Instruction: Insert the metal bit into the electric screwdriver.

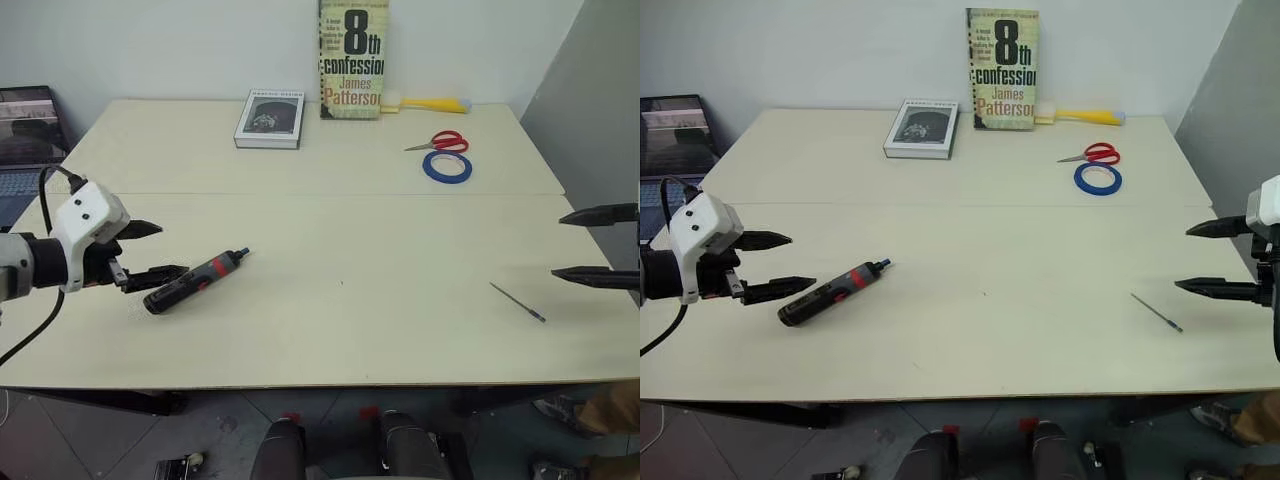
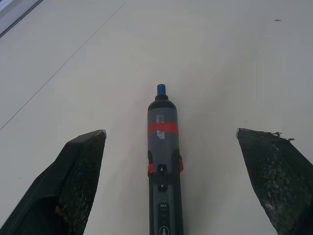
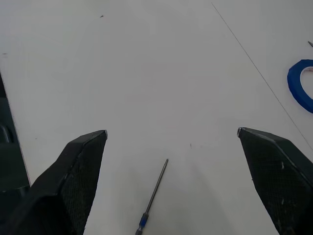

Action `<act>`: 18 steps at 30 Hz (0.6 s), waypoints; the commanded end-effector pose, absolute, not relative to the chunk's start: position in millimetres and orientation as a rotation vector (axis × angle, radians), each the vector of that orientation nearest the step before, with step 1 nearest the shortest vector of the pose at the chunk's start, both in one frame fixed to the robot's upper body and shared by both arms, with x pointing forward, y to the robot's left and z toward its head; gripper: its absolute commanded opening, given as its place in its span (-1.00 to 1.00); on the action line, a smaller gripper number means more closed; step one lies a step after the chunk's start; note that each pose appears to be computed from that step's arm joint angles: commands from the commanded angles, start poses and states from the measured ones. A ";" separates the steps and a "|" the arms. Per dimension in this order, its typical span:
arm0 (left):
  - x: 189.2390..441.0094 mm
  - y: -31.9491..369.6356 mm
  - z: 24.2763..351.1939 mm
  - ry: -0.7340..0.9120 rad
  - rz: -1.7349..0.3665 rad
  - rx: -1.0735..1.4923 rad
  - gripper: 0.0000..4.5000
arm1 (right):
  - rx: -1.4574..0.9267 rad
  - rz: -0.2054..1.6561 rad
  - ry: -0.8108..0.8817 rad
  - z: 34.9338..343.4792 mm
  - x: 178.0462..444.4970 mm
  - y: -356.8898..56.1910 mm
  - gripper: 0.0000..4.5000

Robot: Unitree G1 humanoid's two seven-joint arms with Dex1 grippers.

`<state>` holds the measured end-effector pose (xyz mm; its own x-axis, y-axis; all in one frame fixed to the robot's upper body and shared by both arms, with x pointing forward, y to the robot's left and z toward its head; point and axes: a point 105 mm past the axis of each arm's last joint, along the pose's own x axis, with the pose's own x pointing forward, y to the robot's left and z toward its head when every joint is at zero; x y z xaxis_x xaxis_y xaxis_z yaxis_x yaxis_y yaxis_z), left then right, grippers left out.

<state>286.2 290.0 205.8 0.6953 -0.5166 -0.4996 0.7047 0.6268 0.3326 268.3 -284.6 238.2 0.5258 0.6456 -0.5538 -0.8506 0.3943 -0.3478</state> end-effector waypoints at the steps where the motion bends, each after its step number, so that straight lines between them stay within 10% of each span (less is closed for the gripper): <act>1: 288.0 287.0 223.1 0.322 -0.718 0.573 0.98 | -0.683 0.971 0.337 248.8 264.2 -283.4 1.00; 18: 305.6 302.3 214.3 0.390 -0.683 0.712 0.98 | -0.523 1.086 0.249 237.9 247.0 -228.5 1.00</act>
<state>301.1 298.4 200.3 0.6853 -0.4582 -0.5660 0.7169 0.5608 0.4141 253.7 -242.2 224.1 0.4564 0.7458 -0.4853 -0.8898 0.3791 -0.2542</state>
